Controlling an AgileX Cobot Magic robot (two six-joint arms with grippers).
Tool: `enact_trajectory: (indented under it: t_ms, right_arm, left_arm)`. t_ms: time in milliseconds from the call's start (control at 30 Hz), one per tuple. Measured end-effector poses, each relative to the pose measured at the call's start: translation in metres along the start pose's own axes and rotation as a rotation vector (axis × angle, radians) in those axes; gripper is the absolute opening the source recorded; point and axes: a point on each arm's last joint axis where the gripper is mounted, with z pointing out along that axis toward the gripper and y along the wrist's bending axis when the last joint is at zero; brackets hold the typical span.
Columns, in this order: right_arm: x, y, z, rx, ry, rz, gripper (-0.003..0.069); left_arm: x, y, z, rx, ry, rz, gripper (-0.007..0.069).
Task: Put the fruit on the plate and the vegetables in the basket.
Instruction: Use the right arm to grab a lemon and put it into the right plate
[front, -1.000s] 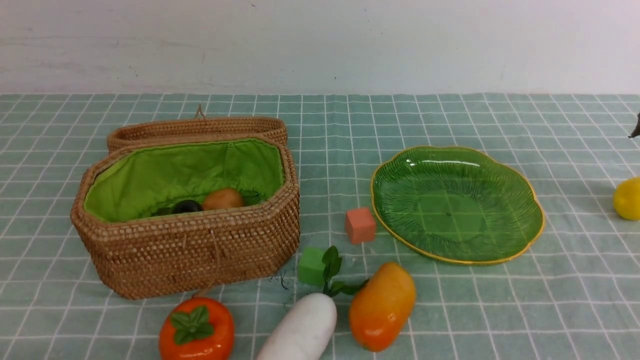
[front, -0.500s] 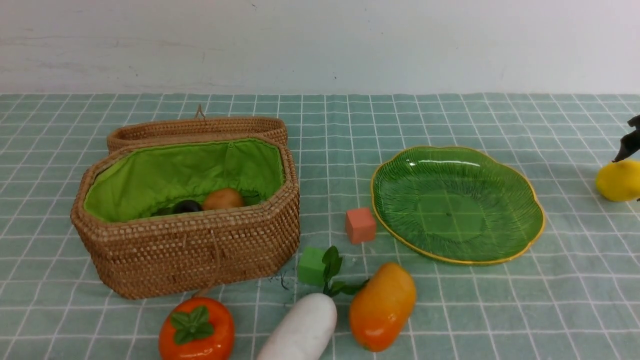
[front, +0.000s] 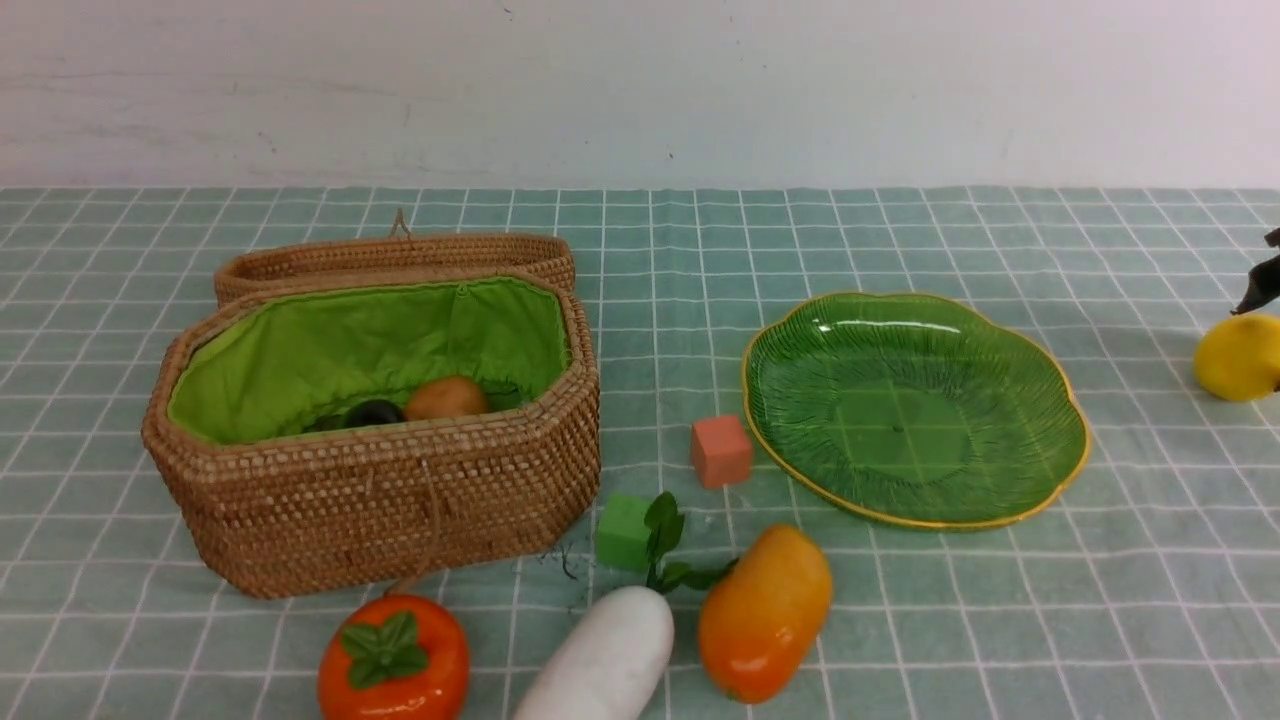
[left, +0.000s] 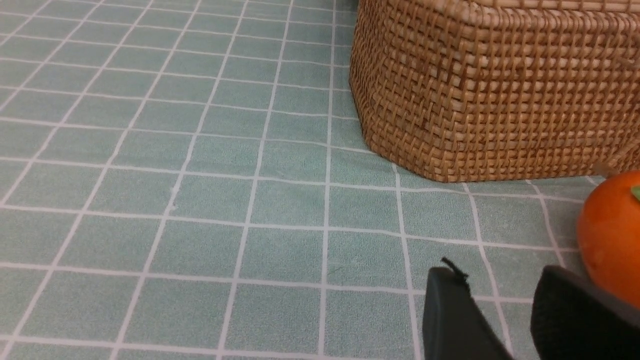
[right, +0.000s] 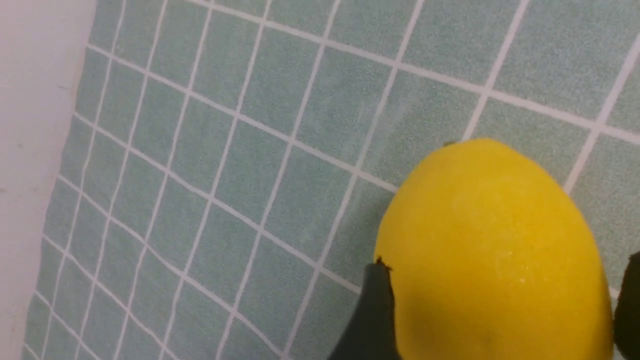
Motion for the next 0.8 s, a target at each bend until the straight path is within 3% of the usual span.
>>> enact_trajectory:
  t_ms: [400, 500, 800]
  right_arm:
    - [-0.005, -0.009, 0.011, 0.014, -0.003, 0.026, 0.0574]
    - [-0.005, -0.009, 0.011, 0.014, -0.002, 0.006, 0.0541]
    - [-0.002, -0.009, 0.010, 0.015, 0.043, -0.062, 0.0541]
  left_arm:
    - [0.000, 0.000, 0.000, 0.000, 0.000, 0.000, 0.0239]
    - [0.000, 0.000, 0.000, 0.000, 0.000, 0.000, 0.0239]
    - [0.000, 0.000, 0.000, 0.000, 0.000, 0.000, 0.0239]
